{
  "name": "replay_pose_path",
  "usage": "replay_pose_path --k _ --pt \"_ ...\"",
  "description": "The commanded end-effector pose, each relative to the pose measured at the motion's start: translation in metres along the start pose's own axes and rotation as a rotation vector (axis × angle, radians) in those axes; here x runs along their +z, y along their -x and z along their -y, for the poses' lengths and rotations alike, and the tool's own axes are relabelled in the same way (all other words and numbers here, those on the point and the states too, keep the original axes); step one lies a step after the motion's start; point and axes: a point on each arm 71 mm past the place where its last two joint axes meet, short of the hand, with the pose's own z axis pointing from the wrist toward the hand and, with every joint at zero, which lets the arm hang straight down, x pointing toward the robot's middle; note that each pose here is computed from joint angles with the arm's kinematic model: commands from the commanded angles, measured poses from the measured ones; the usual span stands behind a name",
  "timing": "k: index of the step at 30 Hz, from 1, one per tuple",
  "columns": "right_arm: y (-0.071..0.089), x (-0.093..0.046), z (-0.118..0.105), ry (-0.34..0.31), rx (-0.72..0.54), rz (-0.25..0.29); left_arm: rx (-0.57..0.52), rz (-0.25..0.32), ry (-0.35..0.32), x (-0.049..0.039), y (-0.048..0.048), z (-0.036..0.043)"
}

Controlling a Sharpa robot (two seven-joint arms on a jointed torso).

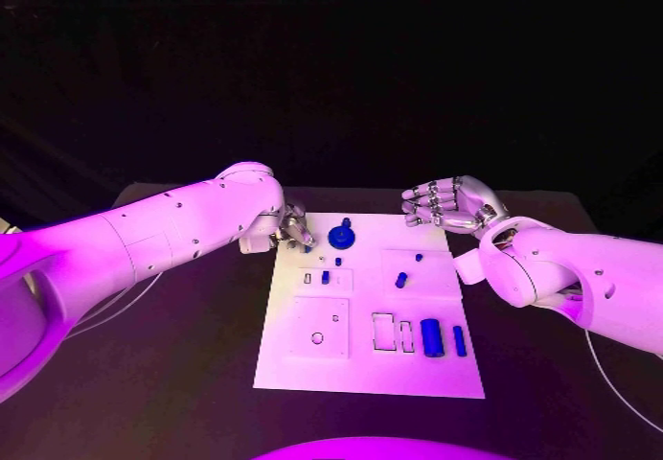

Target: Assemble the parts on the task board

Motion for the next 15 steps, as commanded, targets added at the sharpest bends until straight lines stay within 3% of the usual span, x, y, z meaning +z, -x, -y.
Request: replay_pose_path --k 1,15 --pt "-0.0013 -0.0002 -0.0004 0.009 -0.007 -0.016 0.025 -0.051 0.015 0.0027 -0.0087 -0.0046" --pt "-0.0012 -0.0004 0.0 0.008 -0.007 -0.017 0.013 -0.06 0.017 0.0008 -0.0078 -0.0104"
